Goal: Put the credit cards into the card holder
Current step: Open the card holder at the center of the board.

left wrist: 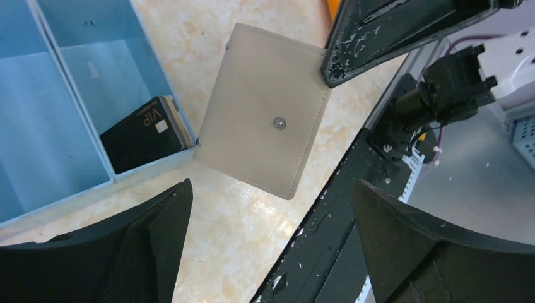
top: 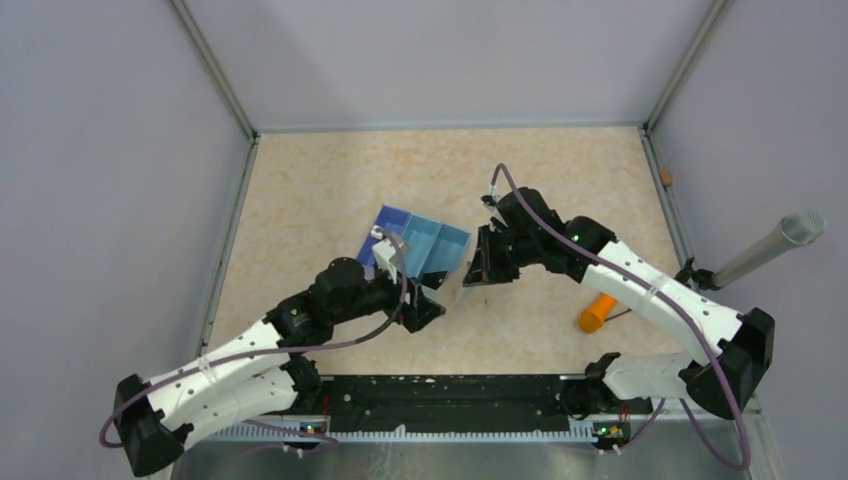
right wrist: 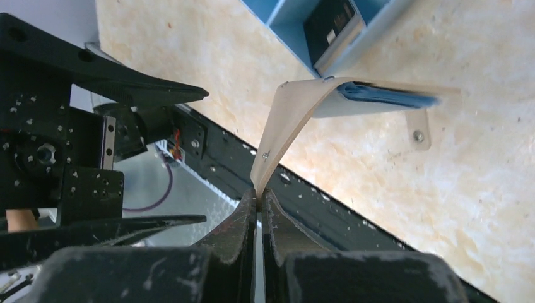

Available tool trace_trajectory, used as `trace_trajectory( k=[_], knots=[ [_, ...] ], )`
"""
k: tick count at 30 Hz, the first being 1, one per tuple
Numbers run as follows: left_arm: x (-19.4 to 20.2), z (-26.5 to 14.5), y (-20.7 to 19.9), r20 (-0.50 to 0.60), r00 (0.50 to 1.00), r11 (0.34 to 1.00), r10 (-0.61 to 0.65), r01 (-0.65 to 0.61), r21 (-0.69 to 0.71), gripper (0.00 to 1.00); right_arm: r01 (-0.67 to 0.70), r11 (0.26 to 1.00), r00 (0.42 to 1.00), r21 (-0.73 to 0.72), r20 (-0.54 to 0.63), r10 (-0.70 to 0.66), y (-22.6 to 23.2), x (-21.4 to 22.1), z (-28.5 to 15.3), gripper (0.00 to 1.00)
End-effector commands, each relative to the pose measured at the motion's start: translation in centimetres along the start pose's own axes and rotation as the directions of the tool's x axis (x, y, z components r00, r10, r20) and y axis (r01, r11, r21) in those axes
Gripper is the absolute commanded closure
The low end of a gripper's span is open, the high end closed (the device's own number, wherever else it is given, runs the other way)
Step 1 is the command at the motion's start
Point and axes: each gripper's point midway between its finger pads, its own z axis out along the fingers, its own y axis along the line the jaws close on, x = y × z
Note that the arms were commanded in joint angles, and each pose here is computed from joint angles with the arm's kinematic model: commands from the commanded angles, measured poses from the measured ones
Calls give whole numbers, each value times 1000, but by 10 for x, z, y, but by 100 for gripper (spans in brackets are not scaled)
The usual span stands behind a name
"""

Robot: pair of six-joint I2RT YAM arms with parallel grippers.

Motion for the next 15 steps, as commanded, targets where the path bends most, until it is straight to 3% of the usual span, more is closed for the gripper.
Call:
trace_trajectory(
  k=[1, 9, 13, 15],
  knots=[
    [-14, 13, -17, 43, 993, 994, 107, -106, -14, 2, -67, 998, 994, 21, -80, 69, 2, 12, -11, 100],
    [11, 37, -30, -22, 985, 979, 170, -171, -112, 1, -115, 993, 986, 33, -120, 118, -1, 22, -5, 100],
    [19, 48, -34, -30, 991, 985, 128, -131, -110, 1, -123, 992, 982, 29, -141, 126, -4, 27, 3, 100],
    [22, 54, -32, -25, 995, 988, 97, -100, -122, 6, -123, 992, 981, 30, -149, 126, -7, 30, 6, 100]
  ],
)
